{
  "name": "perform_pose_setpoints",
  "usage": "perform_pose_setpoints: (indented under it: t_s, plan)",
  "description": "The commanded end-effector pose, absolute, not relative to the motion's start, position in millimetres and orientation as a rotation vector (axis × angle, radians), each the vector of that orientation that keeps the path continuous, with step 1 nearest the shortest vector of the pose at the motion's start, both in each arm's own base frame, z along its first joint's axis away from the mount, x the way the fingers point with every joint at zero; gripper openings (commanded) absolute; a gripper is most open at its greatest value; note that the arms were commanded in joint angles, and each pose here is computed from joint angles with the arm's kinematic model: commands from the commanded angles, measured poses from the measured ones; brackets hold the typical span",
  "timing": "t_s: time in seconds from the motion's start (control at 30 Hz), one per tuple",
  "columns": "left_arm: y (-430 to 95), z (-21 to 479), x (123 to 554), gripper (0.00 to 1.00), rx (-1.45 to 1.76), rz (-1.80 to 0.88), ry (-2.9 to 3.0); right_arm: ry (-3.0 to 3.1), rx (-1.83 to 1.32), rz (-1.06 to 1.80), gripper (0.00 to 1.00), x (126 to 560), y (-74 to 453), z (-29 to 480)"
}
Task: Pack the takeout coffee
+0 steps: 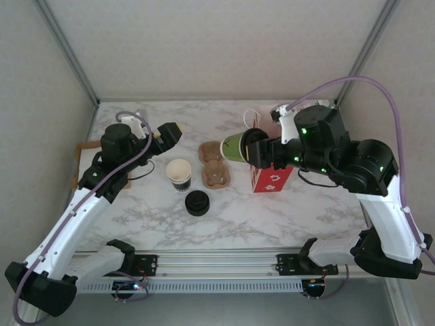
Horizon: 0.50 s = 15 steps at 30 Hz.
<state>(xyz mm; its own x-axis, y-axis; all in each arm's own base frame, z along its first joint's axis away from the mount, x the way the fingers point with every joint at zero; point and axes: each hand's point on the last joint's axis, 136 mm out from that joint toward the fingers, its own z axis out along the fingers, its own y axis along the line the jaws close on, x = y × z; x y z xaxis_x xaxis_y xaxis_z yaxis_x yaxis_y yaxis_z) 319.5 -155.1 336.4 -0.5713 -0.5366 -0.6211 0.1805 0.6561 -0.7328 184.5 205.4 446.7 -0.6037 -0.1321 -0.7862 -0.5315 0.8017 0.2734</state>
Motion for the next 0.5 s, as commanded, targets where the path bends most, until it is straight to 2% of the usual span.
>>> perform_pose_setpoints:
  t_s: [0.0,0.2,0.47]
  plan:
    - [-172.8,361.4,319.7,0.96,-0.175,-1.059,1.905,2.149,-0.451,0.511,0.66,196.7,186.3,454.3]
    - [-210.6,370.5,319.7,0.94,-0.075,-1.136,1.903,2.150,-0.358,0.375,0.65,213.2,163.9,456.5]
    - [-272.0,389.0,320.2,0.94,0.066,-1.257,1.883,2.102,-0.252,0.284,0.66,213.1,130.8,470.4]
